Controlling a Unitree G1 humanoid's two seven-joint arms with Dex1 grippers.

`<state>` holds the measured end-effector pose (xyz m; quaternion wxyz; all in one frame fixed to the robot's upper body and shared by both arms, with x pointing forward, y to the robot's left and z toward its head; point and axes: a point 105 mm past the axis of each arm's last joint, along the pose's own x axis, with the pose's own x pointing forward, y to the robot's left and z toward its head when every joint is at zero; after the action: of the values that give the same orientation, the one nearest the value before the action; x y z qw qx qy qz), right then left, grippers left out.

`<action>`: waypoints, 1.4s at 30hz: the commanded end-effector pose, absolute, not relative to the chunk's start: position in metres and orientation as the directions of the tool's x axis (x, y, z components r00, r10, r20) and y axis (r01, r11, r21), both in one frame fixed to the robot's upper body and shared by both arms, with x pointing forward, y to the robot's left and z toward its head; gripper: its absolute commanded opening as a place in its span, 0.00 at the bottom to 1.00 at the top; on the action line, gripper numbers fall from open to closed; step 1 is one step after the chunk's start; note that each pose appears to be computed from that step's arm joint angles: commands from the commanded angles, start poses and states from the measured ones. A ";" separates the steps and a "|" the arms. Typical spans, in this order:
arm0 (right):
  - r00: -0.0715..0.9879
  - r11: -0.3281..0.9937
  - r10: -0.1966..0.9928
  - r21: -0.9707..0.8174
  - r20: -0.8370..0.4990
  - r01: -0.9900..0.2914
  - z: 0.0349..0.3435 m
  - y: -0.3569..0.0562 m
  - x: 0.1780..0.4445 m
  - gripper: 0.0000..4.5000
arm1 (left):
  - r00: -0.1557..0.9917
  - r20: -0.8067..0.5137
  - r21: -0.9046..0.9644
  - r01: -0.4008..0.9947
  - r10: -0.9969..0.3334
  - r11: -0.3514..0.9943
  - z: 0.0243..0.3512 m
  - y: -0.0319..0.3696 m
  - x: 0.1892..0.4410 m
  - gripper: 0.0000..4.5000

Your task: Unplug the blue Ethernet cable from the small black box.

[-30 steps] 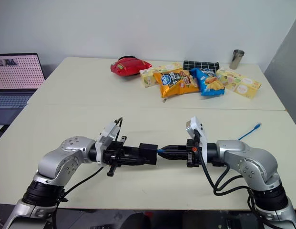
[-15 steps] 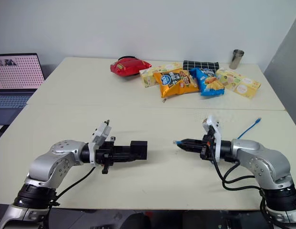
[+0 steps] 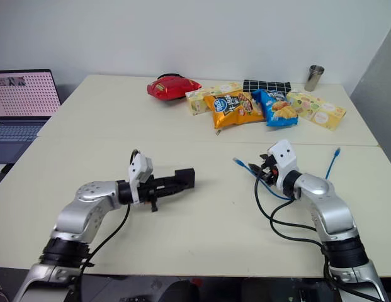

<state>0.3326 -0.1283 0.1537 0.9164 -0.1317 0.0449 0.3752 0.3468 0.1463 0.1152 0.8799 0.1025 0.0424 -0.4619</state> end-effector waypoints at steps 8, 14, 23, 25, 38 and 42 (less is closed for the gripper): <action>0.452 0.419 0.870 -0.189 -0.199 -0.888 0.175 -0.083 0.287 0.97 | 0.858 0.058 0.236 0.485 -0.510 0.842 0.112 0.176 0.394 0.18; 0.473 0.437 0.857 -0.200 -0.205 -0.877 0.176 -0.084 0.291 0.97 | 0.892 -0.003 0.170 0.445 -0.451 0.879 0.084 0.185 0.392 0.18; 0.490 0.455 0.844 -0.193 -0.218 -0.869 0.174 -0.087 0.291 0.97 | 0.884 -0.080 0.166 0.467 -0.460 0.868 0.082 0.206 0.369 0.63; 0.497 0.463 0.839 -0.191 -0.221 -0.866 0.173 -0.090 0.291 0.97 | 0.880 -0.117 0.173 0.475 -0.461 0.863 0.085 0.214 0.361 0.67; 0.550 0.510 0.777 -0.206 -0.305 -0.835 0.173 -0.145 0.283 0.97 | 0.647 -0.382 0.310 0.763 -0.660 0.568 0.161 0.238 0.300 0.67; 0.565 0.521 0.759 -0.217 -0.324 -0.825 0.175 -0.157 0.283 0.97 | 0.628 -0.382 0.333 0.778 -0.677 0.533 0.182 0.241 0.301 0.67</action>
<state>0.2844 -0.1542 0.1607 0.8673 -0.1656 0.1194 0.4540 0.3006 0.2412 0.1580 0.8738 0.2253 0.1310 -0.4106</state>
